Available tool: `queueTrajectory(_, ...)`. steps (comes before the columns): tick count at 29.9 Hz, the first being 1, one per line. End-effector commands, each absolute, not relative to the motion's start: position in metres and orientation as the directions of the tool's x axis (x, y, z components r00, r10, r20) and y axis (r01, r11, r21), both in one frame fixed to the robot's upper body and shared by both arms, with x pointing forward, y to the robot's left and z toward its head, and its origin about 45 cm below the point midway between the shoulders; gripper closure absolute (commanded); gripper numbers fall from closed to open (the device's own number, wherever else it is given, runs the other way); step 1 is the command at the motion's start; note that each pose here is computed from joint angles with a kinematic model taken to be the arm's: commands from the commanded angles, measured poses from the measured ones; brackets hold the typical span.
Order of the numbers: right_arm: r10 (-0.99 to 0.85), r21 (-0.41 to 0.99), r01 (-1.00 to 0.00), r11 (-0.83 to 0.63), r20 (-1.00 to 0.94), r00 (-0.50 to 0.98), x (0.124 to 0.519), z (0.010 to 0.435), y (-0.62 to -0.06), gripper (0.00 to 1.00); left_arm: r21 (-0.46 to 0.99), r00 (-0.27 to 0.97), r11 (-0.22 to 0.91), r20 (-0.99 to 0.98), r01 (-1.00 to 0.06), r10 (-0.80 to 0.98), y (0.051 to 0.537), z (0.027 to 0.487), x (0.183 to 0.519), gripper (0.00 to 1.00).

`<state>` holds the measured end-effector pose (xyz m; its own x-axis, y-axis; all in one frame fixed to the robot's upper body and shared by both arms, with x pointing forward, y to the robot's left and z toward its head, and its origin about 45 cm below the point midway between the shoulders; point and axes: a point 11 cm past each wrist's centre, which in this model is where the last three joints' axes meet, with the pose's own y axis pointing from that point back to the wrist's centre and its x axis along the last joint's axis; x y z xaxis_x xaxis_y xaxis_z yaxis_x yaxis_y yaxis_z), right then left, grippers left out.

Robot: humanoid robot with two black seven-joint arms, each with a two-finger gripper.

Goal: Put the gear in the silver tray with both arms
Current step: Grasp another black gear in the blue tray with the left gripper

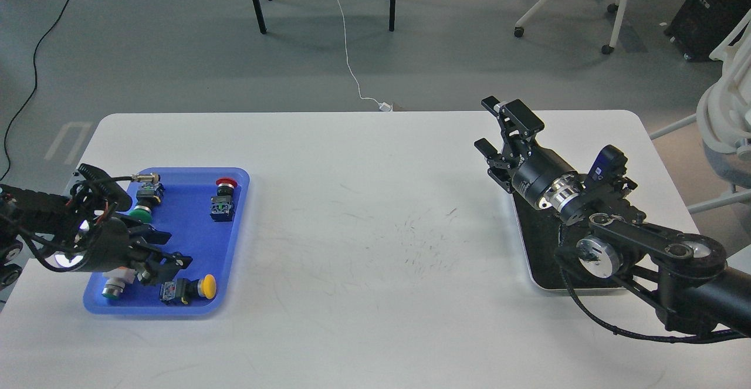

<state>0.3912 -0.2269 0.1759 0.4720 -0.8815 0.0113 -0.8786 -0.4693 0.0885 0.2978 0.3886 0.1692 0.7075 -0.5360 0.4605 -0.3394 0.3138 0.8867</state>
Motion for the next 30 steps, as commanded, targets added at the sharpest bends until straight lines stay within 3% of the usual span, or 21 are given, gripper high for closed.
queueTrajectory(1, -0.88, 0.085, -0.877, -0.472, 0.01, 0.475, 0.392, 0.177, -0.225, 0.03, 0.884, 0.707, 0.324, 0.464, -0.336, -0.533, 0.384, 0.166, 0.299, 0.4)
queueTrajectory(30, -0.88, 0.088, -0.877, -0.472, 0.009, 0.474, 0.39, 0.176, -0.226, 0.03, 0.902, 0.748, 0.292, 0.429, -0.319, -0.507, 0.394, 0.143, 0.299, 0.5)
